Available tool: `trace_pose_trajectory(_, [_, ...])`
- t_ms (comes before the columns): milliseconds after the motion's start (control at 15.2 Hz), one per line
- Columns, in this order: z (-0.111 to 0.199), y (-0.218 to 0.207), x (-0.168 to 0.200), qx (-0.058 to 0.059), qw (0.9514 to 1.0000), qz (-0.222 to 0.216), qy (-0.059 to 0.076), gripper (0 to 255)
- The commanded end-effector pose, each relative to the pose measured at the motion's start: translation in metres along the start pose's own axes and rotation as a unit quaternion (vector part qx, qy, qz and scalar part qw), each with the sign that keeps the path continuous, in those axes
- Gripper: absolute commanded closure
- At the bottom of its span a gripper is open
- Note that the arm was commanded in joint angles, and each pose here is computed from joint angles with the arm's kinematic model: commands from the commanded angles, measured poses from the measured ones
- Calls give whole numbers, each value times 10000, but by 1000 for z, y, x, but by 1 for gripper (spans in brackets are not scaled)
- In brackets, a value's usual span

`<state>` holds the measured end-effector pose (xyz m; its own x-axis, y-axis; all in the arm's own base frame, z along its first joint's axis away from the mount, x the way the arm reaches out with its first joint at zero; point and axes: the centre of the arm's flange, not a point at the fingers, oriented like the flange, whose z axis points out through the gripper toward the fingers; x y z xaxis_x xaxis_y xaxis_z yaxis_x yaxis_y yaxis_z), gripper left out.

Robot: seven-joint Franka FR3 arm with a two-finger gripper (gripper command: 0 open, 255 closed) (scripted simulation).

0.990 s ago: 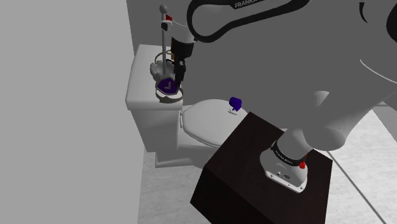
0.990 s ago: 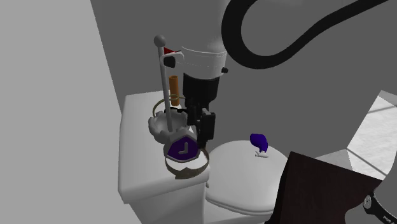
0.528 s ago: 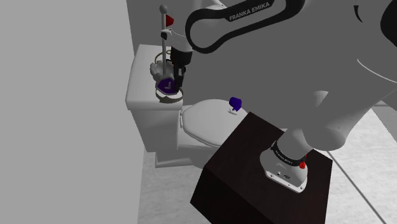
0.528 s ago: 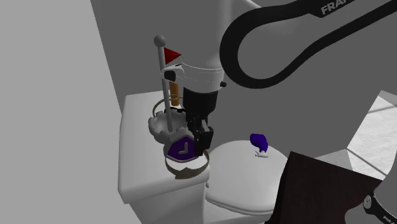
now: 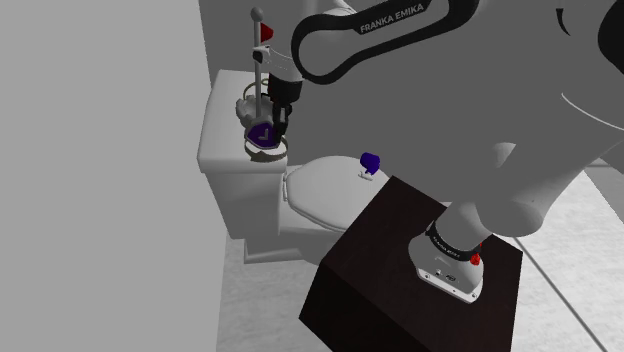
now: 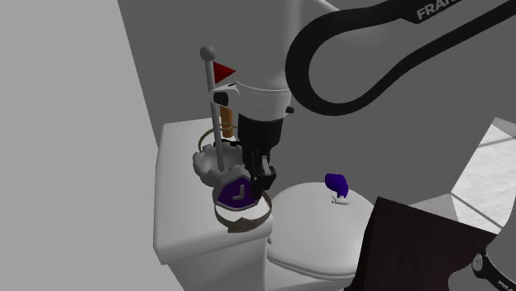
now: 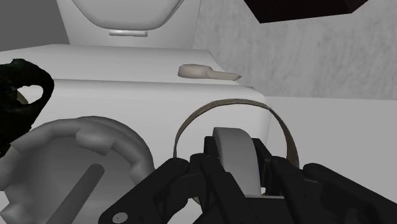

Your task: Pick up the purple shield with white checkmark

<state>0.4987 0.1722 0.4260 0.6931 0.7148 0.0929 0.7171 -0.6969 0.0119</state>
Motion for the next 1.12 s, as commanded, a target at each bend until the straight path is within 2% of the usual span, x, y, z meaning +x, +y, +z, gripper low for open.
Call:
trace_pose_trajectory(0, [0,0,0,1,10000,-1,-1,255])
trace_pose_trajectory(1056, [-79,1,7,1,10000,-2,-1,255])
